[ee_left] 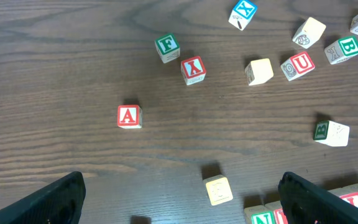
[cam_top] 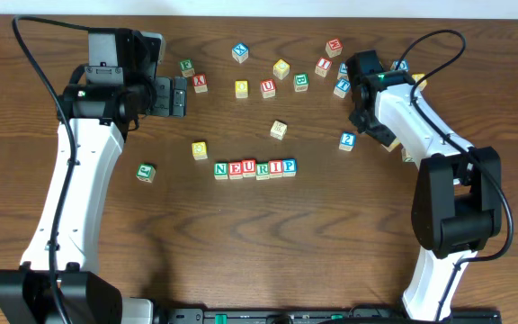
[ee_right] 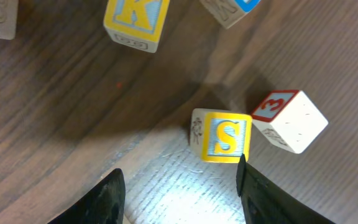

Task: Spell out NEURIPS
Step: 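Lower the right gripper around the yellow S block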

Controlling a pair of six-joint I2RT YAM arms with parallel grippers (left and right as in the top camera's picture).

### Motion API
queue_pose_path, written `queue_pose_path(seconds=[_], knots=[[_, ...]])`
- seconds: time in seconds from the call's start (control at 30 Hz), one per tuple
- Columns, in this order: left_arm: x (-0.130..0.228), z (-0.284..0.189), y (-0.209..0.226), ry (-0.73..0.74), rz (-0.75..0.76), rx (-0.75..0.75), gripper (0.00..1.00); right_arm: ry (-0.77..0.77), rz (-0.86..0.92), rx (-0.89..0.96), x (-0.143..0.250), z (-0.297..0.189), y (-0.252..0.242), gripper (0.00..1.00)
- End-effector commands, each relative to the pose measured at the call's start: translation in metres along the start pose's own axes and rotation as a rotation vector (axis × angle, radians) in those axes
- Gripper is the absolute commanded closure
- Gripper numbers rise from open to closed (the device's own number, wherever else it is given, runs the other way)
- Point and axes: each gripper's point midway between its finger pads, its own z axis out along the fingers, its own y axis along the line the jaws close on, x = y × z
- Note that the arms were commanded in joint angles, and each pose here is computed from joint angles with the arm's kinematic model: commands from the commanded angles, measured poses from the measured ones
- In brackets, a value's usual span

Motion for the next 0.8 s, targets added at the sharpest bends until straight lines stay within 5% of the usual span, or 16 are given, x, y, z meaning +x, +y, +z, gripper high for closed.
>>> queue_pose_path(seconds=[0.0, 0.77], knots=[[-0.01, -0.007, 0.0, -0.03, 0.011, 0.002, 0.02, 0.01, 0.024, 0.0, -0.001, 0.005, -0.004, 0.47], [-0.01, -0.007, 0.0, -0.03, 0.011, 0.002, 0.02, 0.063, 0.139, 0.066, 0.0, 0.03, -0.037, 0.49]])
